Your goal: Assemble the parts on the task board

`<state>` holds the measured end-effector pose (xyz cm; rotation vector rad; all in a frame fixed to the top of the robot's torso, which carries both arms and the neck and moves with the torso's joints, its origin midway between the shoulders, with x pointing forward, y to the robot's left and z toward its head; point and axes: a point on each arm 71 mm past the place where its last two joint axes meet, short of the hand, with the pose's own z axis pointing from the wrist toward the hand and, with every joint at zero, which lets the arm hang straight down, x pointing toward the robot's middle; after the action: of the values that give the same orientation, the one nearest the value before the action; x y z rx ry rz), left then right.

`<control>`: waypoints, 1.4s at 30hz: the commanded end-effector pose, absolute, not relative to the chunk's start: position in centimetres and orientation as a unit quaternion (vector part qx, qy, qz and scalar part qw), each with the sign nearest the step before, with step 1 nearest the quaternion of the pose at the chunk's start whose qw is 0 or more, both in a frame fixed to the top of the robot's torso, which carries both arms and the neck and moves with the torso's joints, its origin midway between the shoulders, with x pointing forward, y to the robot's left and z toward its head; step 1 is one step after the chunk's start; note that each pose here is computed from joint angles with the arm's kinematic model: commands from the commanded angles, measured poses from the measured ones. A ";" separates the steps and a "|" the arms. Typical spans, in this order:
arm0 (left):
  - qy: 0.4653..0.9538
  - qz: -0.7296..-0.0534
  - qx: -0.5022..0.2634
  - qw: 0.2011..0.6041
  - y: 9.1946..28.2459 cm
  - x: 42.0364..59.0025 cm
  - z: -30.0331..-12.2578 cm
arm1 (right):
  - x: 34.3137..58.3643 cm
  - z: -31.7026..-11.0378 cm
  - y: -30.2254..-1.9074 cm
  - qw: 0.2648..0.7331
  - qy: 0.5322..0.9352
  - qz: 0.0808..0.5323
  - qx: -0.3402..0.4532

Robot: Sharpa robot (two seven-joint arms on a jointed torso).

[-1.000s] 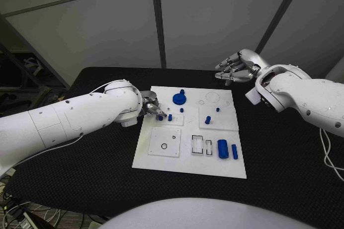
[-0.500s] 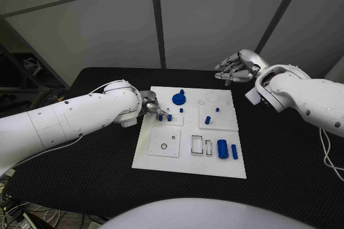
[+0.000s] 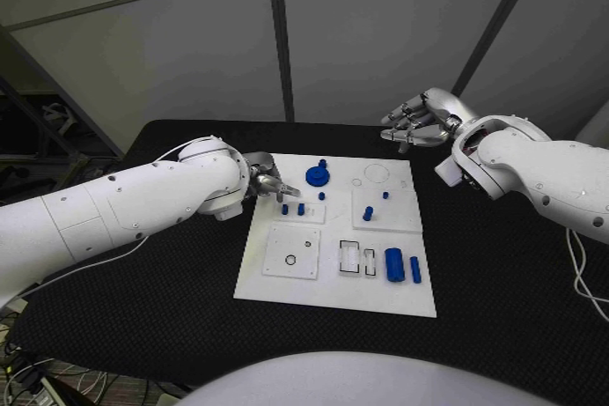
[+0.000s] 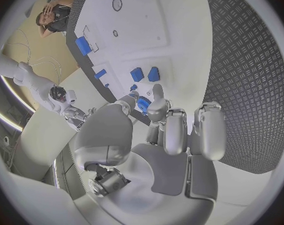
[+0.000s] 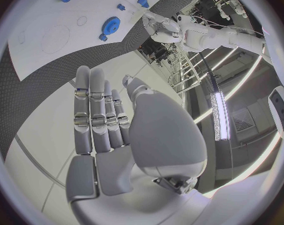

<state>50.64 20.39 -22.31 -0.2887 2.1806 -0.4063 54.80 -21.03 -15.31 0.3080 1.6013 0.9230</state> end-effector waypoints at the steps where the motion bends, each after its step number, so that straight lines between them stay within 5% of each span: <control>1: 0.860 -0.182 -0.146 0.453 20.5 50.9 -21.8 | 54.8 -15.2 -21.0 0.591 0.688 0.400 0.132; 11: 0.812 -0.288 -0.142 0.488 18.9 51.3 -20.4 | 54.8 -15.2 -21.1 0.592 0.687 0.400 0.132; 18: 0.746 -0.352 -0.034 0.565 16.2 51.0 -19.5 | 54.8 -15.1 -21.0 0.592 0.686 0.401 0.132; 28: 0.730 -0.322 0.086 0.597 14.4 50.9 -20.7 | 54.7 -15.1 -20.9 0.592 0.686 0.402 0.132; 42: 0.754 -0.280 0.127 0.580 12.9 51.8 -22.5 | 54.6 -15.1 -20.6 0.591 0.686 0.404 0.130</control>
<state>51.83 13.05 -22.40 0.2338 1.7515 -0.6804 54.65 -20.73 -15.25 0.3048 1.6022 0.9318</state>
